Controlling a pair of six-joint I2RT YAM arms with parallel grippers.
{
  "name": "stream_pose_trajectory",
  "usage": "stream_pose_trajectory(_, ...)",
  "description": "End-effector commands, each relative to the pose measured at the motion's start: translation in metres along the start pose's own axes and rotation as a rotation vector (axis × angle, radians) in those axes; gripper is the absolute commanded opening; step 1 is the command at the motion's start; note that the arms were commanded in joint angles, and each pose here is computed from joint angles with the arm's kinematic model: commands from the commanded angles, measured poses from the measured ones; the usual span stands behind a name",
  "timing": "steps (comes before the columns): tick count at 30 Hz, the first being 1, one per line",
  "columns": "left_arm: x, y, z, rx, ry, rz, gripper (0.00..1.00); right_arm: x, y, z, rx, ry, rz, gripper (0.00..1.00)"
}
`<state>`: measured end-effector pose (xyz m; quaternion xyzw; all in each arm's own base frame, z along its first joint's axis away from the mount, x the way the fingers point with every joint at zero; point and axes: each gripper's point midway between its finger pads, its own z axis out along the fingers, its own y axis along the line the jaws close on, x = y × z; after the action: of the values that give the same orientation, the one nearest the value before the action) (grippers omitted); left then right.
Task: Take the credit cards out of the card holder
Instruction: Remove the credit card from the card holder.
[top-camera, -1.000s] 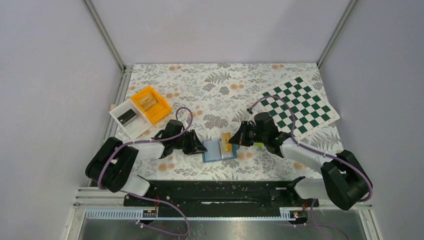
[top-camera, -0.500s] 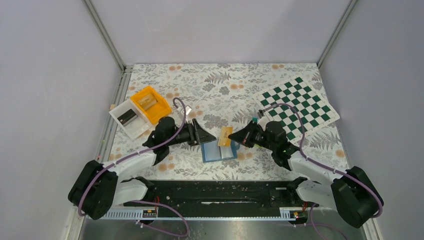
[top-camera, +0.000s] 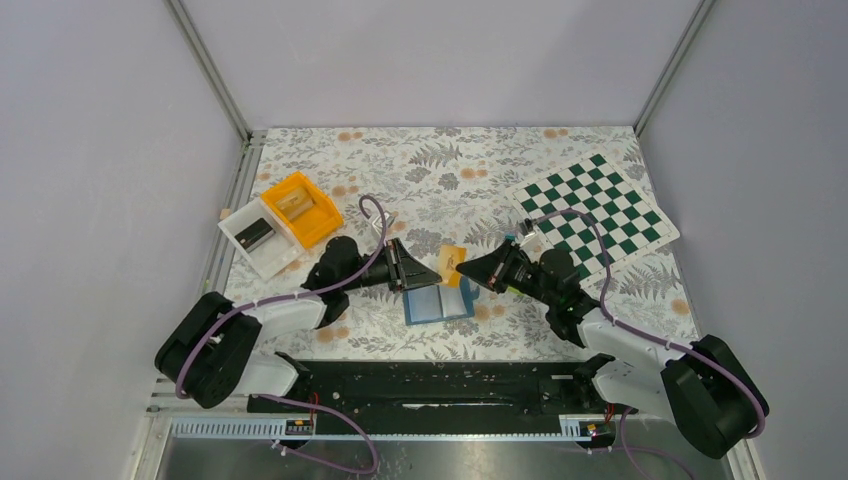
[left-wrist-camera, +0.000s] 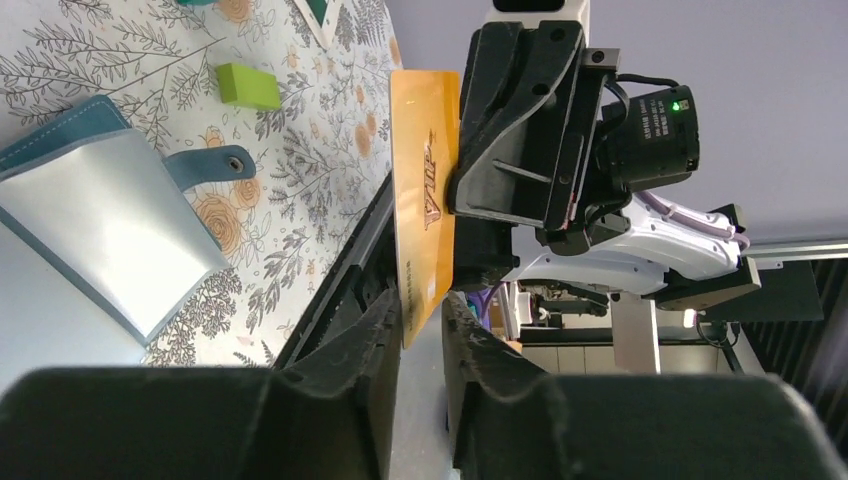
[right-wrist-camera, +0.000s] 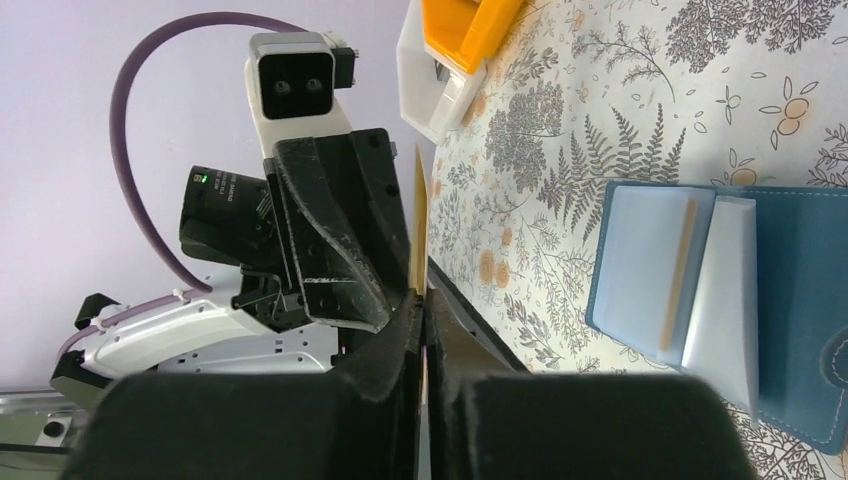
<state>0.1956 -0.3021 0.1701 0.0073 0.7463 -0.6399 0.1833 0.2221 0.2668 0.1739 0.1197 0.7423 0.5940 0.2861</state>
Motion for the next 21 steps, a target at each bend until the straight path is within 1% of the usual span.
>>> stream_pose_trajectory(1, 0.003, -0.024, -0.003, 0.123, 0.004, 0.031, 0.13, -0.002, 0.009, -0.002, -0.051, -0.011, -0.026, 0.07)
stream_pose_trajectory(2, 0.004, -0.024, -0.004, 0.130, 0.008, 0.027, 0.05, -0.001, 0.009, -0.002, -0.049, -0.002, -0.046, 0.11)
stream_pose_trajectory(3, 0.006, -0.024, -0.005, 0.134, 0.013, 0.026, 0.00, 0.001, 0.007, -0.003, -0.041, 0.013, -0.078, 0.14)
stream_pose_trajectory(6, 0.010, -0.024, -0.007, 0.133, 0.037, 0.029, 0.00, 0.002, -0.002, -0.007, 0.009, 0.042, -0.190, 0.27)
stream_pose_trajectory(9, 0.014, -0.022, -0.008, 0.106, 0.071, 0.043, 0.00, -0.002, 0.000, -0.016, 0.024, 0.101, -0.299, 0.45)
stream_pose_trajectory(11, 0.019, -0.021, -0.010, 0.081, 0.103, 0.062, 0.00, -0.008, 0.003, -0.024, 0.038, 0.132, -0.350, 0.53)
stream_pose_trajectory(14, 0.027, -0.014, -0.016, 0.020, 0.156, 0.119, 0.00, -0.015, 0.014, -0.035, 0.025, 0.178, -0.421, 0.56)
stream_pose_trajectory(16, 0.034, -0.011, -0.021, -0.017, 0.196, 0.132, 0.00, -0.012, 0.021, -0.037, 0.005, 0.236, -0.458, 0.56)
stream_pose_trajectory(19, 0.041, -0.017, -0.028, -0.008, 0.240, 0.163, 0.00, -0.001, 0.025, -0.033, -0.037, 0.362, -0.437, 0.57)
stream_pose_trajectory(21, 0.043, -0.021, -0.029, 0.010, 0.259, 0.164, 0.00, 0.005, 0.027, -0.031, -0.079, 0.427, -0.418, 0.61)
